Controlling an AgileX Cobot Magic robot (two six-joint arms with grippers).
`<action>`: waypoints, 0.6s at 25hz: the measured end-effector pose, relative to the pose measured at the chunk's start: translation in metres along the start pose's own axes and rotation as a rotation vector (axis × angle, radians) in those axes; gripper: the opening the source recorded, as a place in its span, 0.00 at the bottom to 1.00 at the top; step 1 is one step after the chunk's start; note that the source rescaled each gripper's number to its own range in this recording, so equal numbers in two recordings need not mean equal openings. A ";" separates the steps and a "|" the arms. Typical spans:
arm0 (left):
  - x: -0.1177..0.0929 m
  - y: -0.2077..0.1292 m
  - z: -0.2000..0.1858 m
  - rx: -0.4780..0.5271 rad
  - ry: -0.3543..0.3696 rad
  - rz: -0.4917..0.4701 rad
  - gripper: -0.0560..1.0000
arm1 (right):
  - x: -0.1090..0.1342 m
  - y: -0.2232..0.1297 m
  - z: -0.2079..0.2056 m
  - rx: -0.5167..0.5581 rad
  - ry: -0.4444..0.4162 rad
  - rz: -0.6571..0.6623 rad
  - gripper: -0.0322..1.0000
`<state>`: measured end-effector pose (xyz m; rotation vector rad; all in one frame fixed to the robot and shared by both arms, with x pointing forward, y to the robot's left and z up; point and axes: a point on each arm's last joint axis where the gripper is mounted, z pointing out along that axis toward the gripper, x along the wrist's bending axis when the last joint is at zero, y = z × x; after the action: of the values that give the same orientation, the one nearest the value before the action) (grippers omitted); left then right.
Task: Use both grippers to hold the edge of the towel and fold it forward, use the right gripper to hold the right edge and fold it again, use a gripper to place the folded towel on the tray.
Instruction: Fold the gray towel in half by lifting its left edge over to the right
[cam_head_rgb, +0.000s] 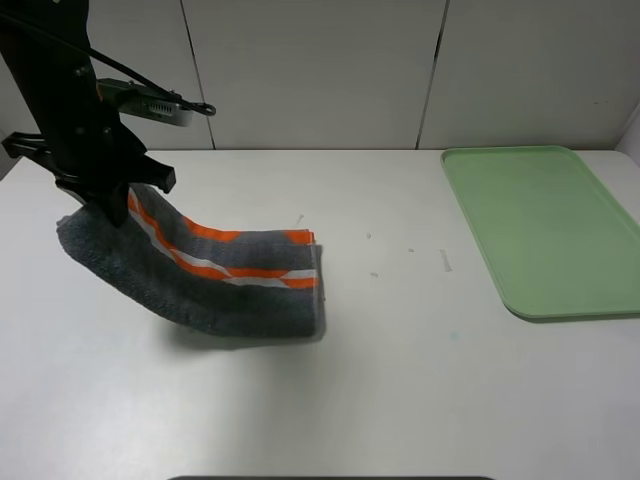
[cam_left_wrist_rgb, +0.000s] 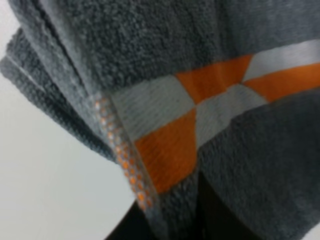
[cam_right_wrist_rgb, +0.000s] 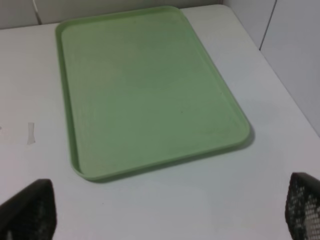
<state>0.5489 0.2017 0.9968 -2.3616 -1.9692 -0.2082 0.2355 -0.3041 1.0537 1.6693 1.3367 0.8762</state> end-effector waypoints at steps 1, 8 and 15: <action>-0.001 0.001 0.000 -0.005 -0.007 -0.002 0.12 | 0.000 0.000 0.000 0.000 0.000 0.000 1.00; -0.026 0.009 -0.003 -0.123 -0.172 -0.043 0.12 | 0.000 0.000 0.000 0.000 0.000 0.000 1.00; -0.052 0.007 -0.008 -0.163 -0.205 -0.018 0.12 | 0.000 0.000 0.000 0.000 0.000 0.000 1.00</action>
<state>0.5462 0.1483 0.9976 -2.5603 -2.1386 -0.1371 0.2355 -0.3041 1.0537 1.6693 1.3367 0.8762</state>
